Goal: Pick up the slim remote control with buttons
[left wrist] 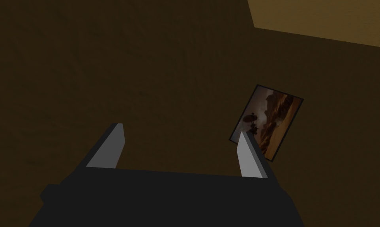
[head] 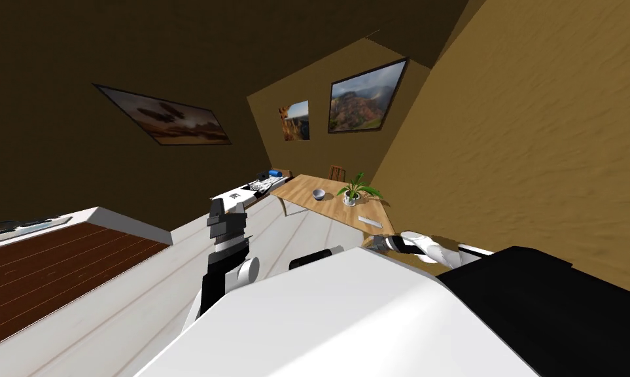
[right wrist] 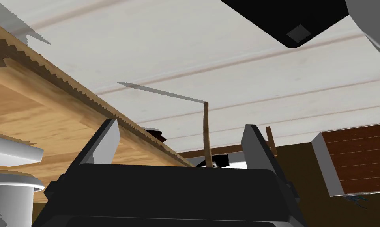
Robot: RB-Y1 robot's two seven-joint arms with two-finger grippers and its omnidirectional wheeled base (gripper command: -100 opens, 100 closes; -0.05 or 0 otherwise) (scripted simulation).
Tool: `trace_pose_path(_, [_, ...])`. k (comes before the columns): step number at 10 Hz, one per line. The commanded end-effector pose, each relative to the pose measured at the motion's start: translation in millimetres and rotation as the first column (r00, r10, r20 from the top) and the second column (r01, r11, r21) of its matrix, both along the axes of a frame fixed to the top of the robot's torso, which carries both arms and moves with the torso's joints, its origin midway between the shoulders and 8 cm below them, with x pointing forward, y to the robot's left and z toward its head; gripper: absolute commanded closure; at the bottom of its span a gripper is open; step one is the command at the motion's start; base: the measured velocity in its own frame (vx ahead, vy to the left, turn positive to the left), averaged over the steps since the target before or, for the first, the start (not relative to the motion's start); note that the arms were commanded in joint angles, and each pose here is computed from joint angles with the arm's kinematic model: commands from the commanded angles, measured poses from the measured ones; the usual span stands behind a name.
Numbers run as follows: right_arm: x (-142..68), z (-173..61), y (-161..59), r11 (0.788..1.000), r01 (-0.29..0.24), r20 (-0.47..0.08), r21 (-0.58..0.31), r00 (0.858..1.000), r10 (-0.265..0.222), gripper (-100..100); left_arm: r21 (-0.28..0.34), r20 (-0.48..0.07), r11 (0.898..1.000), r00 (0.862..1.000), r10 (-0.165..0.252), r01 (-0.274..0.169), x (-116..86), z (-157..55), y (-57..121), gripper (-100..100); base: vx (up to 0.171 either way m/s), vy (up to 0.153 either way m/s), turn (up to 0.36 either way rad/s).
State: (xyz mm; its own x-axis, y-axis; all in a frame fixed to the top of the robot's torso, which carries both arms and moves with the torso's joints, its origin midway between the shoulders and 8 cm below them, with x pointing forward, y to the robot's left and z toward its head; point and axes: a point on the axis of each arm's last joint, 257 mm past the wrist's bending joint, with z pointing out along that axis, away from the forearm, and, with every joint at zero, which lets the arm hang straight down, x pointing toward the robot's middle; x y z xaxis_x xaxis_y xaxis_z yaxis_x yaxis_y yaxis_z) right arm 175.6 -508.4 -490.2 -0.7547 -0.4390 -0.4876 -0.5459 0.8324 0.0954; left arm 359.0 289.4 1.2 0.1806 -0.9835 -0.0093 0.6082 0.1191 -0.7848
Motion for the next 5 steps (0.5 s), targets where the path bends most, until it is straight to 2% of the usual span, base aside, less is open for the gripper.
trace_pose_path(1, [-16.3,-1.2,-13.6,0.999,0.001,-0.026,-0.038,1.000,-0.002,-100,0.000,0.000,1.000,1.000,0.000,0.000,0.0,0.0,0.0,0,0.063,-0.012,0.132])
trace_pose_path(2, [-36.0,0.3,-43.3,0.995,-0.003,-0.073,-0.104,0.997,-0.004,-100,0.000,0.000,1.000,1.000,0.000,0.000,0.0,0.0,0.0,0,0.071,-0.003,0.205])
trace_pose_path(4, [-74.5,6.7,-93.8,0.976,-0.018,-0.160,-0.215,0.987,-0.017,-100,0.000,0.000,1.000,1.000,0.000,0.000,0.0,0.0,0.0,0,0.110,-0.041,0.389])
trace_pose_path(5, [-74.5,6.7,-93.8,0.976,-0.018,-0.160,-0.215,0.987,-0.017,-100,0.000,0.000,1.000,1.000,0.000,0.000,0.0,0.0,0.0,0,0.095,-0.053,0.116])
